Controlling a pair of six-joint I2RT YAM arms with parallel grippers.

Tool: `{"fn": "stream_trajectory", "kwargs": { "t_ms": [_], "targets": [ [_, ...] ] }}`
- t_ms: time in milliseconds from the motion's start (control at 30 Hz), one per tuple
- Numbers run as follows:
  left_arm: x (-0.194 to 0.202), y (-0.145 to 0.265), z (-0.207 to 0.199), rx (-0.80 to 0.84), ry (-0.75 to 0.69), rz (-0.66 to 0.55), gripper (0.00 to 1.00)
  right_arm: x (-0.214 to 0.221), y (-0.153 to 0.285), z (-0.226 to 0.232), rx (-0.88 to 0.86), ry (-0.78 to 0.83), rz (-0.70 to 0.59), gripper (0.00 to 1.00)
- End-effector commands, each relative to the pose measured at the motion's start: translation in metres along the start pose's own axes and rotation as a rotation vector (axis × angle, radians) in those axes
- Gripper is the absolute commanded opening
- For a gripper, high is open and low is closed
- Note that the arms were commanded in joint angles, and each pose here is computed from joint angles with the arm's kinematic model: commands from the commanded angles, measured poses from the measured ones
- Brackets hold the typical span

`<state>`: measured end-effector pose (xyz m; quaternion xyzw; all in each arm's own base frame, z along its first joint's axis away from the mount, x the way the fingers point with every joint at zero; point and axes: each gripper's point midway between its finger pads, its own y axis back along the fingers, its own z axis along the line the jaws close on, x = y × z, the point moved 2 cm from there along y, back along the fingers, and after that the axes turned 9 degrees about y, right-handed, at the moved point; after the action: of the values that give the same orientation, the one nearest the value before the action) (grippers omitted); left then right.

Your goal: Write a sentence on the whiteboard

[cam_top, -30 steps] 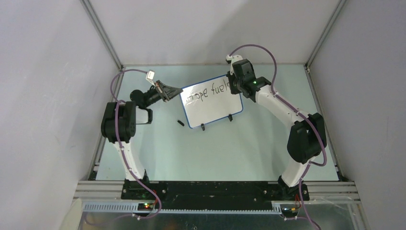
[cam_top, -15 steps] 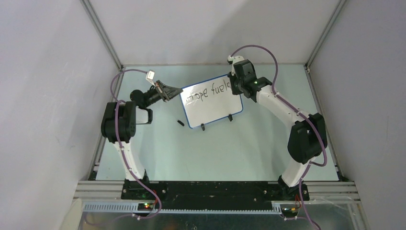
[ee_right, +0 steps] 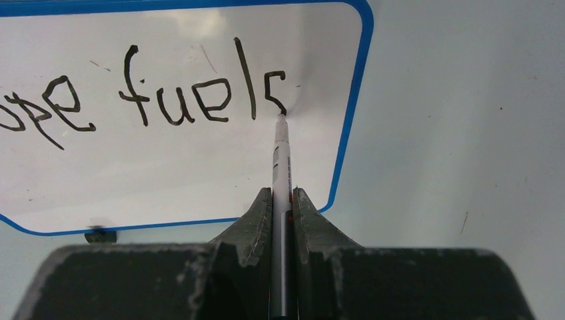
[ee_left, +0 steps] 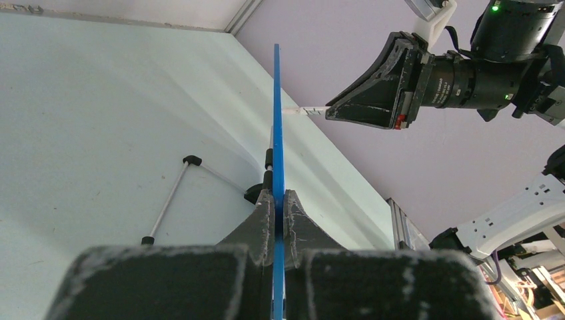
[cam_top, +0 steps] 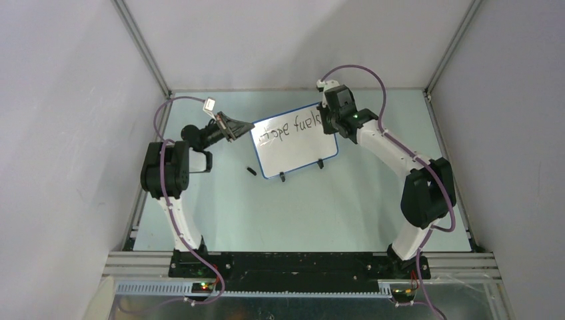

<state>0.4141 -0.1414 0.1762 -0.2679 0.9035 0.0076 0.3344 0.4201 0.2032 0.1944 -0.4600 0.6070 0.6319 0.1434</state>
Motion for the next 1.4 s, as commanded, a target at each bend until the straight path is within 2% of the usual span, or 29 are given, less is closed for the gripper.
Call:
{"fn": "stream_trajectory", "kwargs": {
  "t_ms": [0, 400, 567, 733, 867, 1067, 1367],
  "targets": [
    [-0.003, -0.004, -0.012, 0.051, -0.066, 0.024, 0.00, -0.011, 0.011, 0.010, -0.029, 0.021, -0.042, 0.00],
    [-0.003, -0.003, -0.011, 0.050, -0.064, 0.023, 0.00, -0.020, 0.025, 0.012, -0.025, 0.032, -0.071, 0.00],
    [-0.003, -0.004, -0.012, 0.051, -0.066, 0.024, 0.00, -0.035, 0.057, 0.006, 0.005, 0.017, -0.168, 0.00],
    [-0.003, -0.004, -0.011, 0.049, -0.064, 0.023, 0.00, -0.039, 0.073, 0.019, 0.000, 0.032, -0.226, 0.00],
    [-0.003, -0.003, -0.011, 0.048, -0.063, 0.022, 0.00, -0.045, 0.080, 0.040, 0.011, 0.061, -0.279, 0.00],
    [-0.003, -0.003, -0.010, 0.047, -0.063, 0.022, 0.00, -0.054, 0.092, 0.091, -0.085, 0.100, -0.361, 0.00],
    [-0.003, -0.003, -0.010, 0.047, -0.063, 0.020, 0.00, -0.046, 0.090, 0.159, -0.160, 0.191, -0.390, 0.00]
  ]
}}
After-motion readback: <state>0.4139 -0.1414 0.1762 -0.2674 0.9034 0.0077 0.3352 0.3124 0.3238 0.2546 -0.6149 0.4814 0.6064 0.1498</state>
